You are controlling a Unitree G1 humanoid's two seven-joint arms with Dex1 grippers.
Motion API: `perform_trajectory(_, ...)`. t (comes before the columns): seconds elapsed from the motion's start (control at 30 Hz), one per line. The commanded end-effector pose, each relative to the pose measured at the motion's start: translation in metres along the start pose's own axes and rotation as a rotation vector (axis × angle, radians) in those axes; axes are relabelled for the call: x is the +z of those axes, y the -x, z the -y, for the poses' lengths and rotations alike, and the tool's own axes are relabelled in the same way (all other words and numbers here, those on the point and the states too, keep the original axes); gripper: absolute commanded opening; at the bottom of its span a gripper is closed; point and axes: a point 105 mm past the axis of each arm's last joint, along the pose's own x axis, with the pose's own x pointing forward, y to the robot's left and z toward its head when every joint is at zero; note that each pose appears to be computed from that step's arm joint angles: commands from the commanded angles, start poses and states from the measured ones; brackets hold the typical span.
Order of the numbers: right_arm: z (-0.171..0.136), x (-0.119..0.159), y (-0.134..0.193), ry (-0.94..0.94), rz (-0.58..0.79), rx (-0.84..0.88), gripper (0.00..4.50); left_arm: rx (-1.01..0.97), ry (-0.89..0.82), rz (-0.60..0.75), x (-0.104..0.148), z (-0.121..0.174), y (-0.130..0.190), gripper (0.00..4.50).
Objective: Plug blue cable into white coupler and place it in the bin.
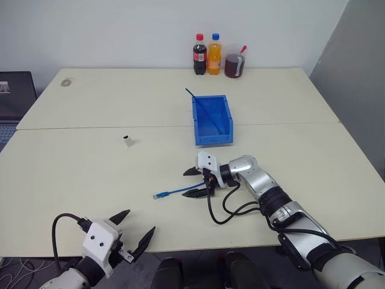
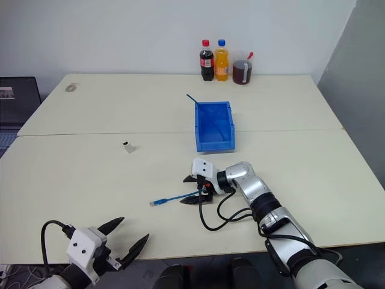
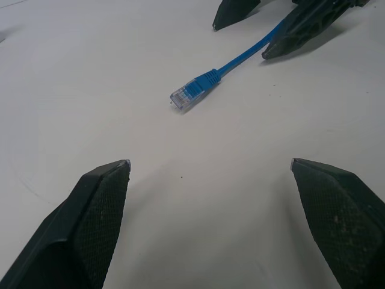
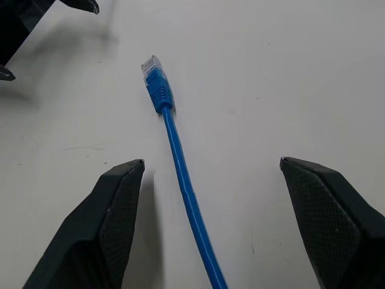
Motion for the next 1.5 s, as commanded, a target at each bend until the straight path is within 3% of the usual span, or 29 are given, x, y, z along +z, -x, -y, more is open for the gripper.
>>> perform_trajectory(0.03,-0.003,0.001,-0.004,-0.031,0.015,0.014,3.82,0.011,-0.024,0.024,0.008,-0.001,0.004,4.50)
perform_trajectory(0.23,0.014,0.020,-0.001,-0.113,0.091,-0.043,3.82,0.012,-0.026,0.024,0.008,-0.001,0.004,4.50)
perform_trajectory(0.67,0.012,-0.003,-0.008,0.101,-0.067,-0.087,3.82,0.018,-0.028,0.033,0.012,0.000,0.003,4.50)
perform_trajectory(1.23,-0.001,-0.009,-0.006,0.146,-0.079,-0.023,3.82,0.014,-0.024,0.035,0.015,0.003,0.001,4.50)
perform_trajectory(1.5,0.010,0.013,0.000,0.070,0.012,-0.065,3.82,0.008,-0.036,0.035,0.018,-0.002,0.000,4.50)
